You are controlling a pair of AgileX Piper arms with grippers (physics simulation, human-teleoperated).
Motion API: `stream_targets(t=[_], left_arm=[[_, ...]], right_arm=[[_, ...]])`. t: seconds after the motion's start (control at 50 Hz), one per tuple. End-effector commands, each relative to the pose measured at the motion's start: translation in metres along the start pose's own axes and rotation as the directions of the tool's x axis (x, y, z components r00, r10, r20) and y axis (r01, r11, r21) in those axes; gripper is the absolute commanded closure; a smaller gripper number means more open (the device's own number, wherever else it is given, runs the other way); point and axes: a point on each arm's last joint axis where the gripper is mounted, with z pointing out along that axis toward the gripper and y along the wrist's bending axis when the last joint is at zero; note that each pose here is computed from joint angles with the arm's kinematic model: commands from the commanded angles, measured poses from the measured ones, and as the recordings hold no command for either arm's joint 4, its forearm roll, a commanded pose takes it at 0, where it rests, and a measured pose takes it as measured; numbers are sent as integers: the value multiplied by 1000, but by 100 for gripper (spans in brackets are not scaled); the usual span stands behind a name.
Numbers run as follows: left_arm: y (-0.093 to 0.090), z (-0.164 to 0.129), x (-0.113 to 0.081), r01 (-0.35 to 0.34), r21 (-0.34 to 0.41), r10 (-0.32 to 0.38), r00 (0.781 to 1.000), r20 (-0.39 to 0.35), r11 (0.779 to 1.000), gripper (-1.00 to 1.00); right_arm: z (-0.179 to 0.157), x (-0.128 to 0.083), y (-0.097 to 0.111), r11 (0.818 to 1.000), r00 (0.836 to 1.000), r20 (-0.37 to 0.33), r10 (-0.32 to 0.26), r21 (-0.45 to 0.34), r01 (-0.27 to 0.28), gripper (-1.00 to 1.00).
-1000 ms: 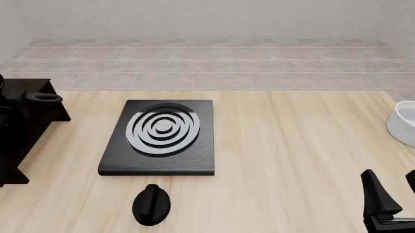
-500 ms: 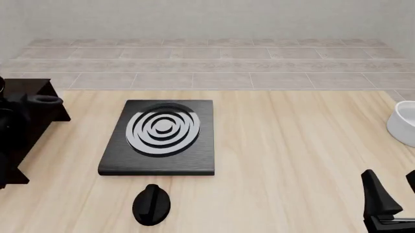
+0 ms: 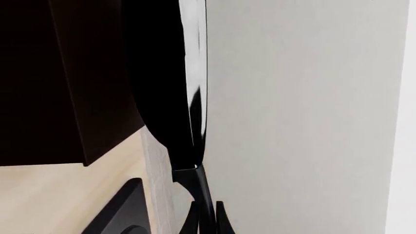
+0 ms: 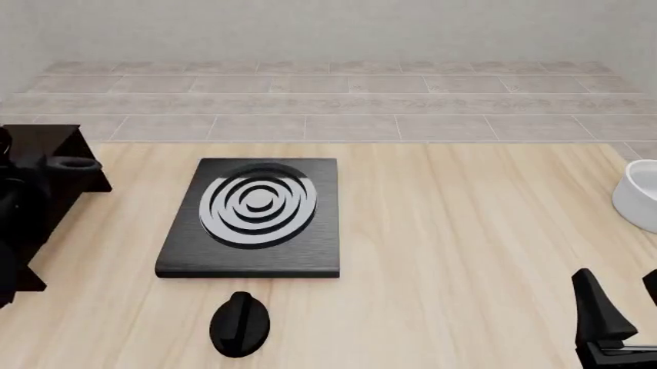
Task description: Put the frying pan on top of the cabinet.
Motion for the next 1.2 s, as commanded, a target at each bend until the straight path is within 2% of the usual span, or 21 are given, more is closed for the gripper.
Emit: stream_targets(t=[0.02,0.34,0.82,0.84,1.2], left_arm=[[-7,0,1,-37,47,38,999,-16,998,100],[-5,0,-2,-50,57,50,999,-3,997,100],[3,0,-3,-60,35,60,998,5,998,100],[3,0,-3,-67,32,67,998,3,997,-100],[3,-1,-5,-75,25,75,997,10,997,-100]], right_arm=[[0,0,0,1000,1000,0,-1,1,1,-100],[0,0,0,1000,1000,-1,-2,0,2,-100],[1,0,0,1000,1000,-4,-10,0,10,-100],[1,0,0,1000,1000,-5,-9,1,9,-100],[1,0,0,1000,1000,-6,-10,4,10,-100]])
